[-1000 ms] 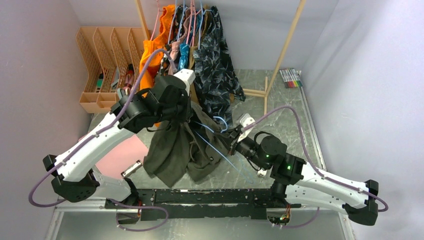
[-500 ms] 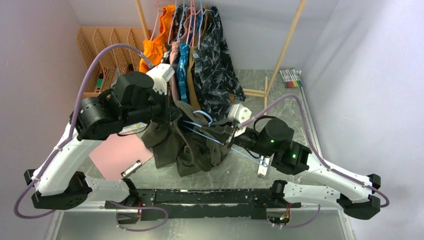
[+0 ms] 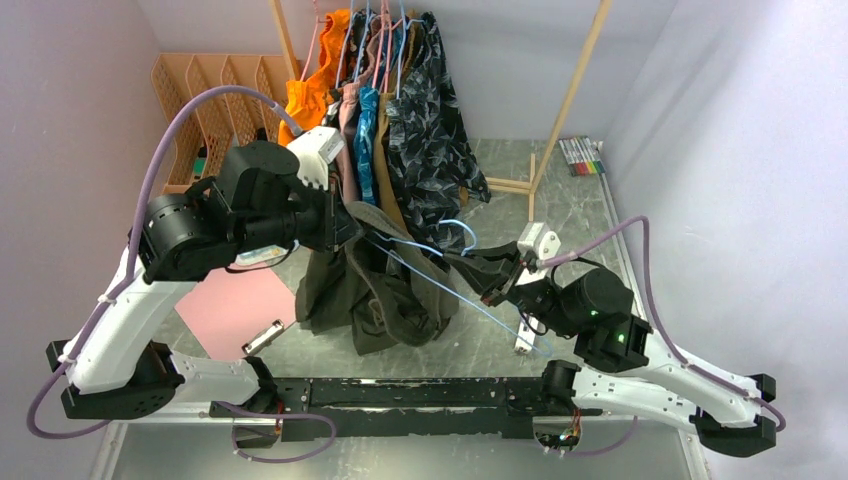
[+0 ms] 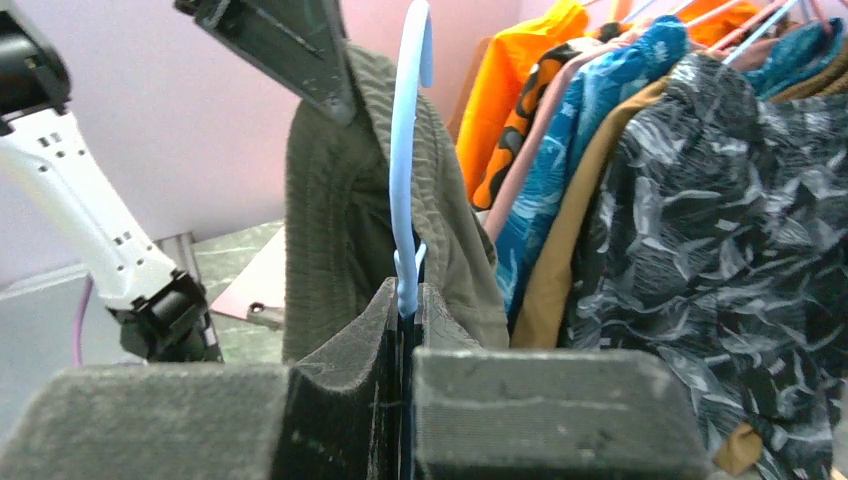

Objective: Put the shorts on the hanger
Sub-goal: Hang the shorts on the hanger.

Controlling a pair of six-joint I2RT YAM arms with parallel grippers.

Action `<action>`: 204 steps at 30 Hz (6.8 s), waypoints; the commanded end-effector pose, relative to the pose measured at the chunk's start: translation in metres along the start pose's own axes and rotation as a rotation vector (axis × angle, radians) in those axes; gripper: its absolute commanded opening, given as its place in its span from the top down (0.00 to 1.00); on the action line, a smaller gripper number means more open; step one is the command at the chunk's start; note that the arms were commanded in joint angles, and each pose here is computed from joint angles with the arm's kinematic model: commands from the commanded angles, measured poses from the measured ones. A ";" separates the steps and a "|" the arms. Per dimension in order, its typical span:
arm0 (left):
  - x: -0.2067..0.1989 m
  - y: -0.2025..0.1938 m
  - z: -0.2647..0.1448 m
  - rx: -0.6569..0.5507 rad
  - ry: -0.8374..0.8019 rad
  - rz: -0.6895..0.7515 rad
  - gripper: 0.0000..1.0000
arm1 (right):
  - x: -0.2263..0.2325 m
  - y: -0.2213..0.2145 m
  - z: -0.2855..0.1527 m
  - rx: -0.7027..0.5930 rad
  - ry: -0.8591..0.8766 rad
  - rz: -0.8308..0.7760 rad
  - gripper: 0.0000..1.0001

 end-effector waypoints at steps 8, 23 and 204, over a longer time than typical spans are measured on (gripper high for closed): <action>0.015 0.005 -0.015 -0.034 0.103 0.026 0.93 | 0.016 0.023 -0.003 -0.080 0.143 0.029 1.00; 0.033 0.004 -0.027 -0.062 0.199 0.028 0.93 | -0.005 0.050 -0.022 -0.179 0.038 0.002 1.00; -0.062 -0.026 -0.014 -0.025 -0.833 0.707 0.64 | 0.033 0.081 -0.005 -0.457 0.286 0.174 1.00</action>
Point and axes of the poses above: each gripper's point midway between its finger pads, its own z axis out along the fingers, its own x axis along the line the jaws close on, y = z × x, the point moved 5 cm from there along -z, back along the fingers, and after that the axes turned 9 degrees about -z, right-handed, at the moved point
